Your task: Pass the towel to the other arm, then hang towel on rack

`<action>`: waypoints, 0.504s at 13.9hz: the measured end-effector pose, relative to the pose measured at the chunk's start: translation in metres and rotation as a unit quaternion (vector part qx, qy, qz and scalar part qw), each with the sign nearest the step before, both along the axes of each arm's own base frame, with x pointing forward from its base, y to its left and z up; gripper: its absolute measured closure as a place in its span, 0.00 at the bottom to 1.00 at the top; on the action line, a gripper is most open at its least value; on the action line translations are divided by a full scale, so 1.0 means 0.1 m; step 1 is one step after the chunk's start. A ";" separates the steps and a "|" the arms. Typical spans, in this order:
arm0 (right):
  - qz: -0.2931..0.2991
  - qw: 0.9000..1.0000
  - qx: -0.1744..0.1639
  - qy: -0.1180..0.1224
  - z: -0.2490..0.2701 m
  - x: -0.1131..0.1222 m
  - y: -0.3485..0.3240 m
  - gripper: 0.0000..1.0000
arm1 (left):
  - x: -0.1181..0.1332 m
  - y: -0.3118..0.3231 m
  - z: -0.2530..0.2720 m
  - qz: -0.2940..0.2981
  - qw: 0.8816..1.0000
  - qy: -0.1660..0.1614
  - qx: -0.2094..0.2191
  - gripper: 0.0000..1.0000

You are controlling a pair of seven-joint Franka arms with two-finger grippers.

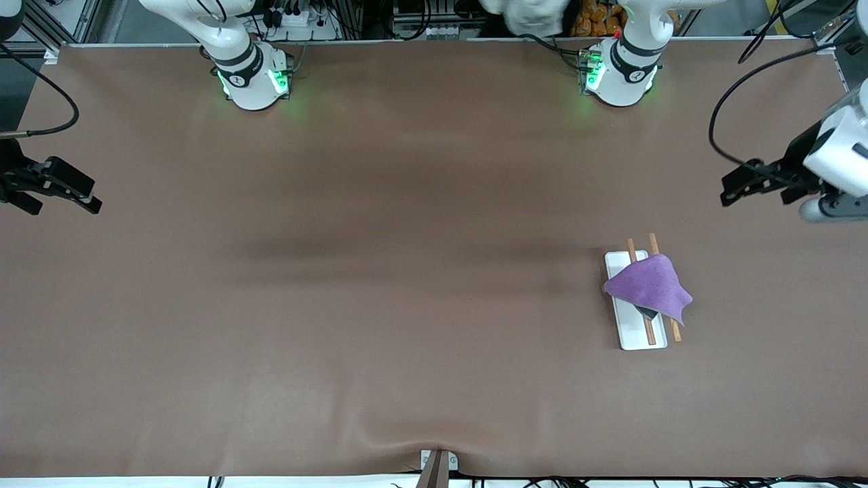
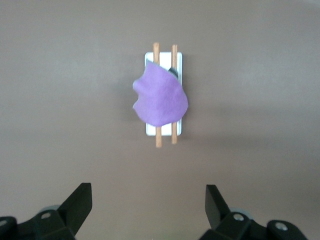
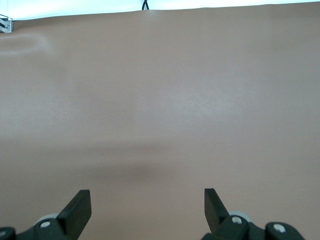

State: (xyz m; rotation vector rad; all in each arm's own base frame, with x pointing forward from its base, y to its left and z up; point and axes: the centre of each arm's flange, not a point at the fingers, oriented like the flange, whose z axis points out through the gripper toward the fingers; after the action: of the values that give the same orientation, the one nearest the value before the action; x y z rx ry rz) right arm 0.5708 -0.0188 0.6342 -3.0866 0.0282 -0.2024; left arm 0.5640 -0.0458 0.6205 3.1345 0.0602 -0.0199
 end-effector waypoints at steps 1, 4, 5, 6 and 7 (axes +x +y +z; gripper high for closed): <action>0.000 1.000 0.000 0.000 0.00 0.00 0.00 0.00 | -0.03 0.02 0.04 0.001 1.000 -0.002 0.000 0.00; -0.001 1.000 0.000 0.002 -0.01 0.00 0.00 0.00 | -0.04 0.04 0.06 0.003 1.000 -0.004 0.000 0.00; -0.001 1.000 0.000 0.002 -0.01 0.00 0.00 0.00 | -0.04 0.05 0.05 0.004 1.000 -0.003 0.000 0.00; -0.001 1.000 0.000 0.002 -0.01 0.00 0.00 0.00 | -0.04 0.06 0.05 0.005 1.000 -0.003 0.001 0.00; -0.001 1.000 0.000 0.002 -0.01 0.00 0.00 0.00 | -0.04 0.10 0.06 0.008 1.000 -0.004 0.001 0.00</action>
State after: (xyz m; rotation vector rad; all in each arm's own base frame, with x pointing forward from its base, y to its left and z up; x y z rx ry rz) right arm 0.5711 -0.0186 0.6329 -3.0868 0.0305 -0.1953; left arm 0.5602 -0.0361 0.6260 3.1350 0.0854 -0.0082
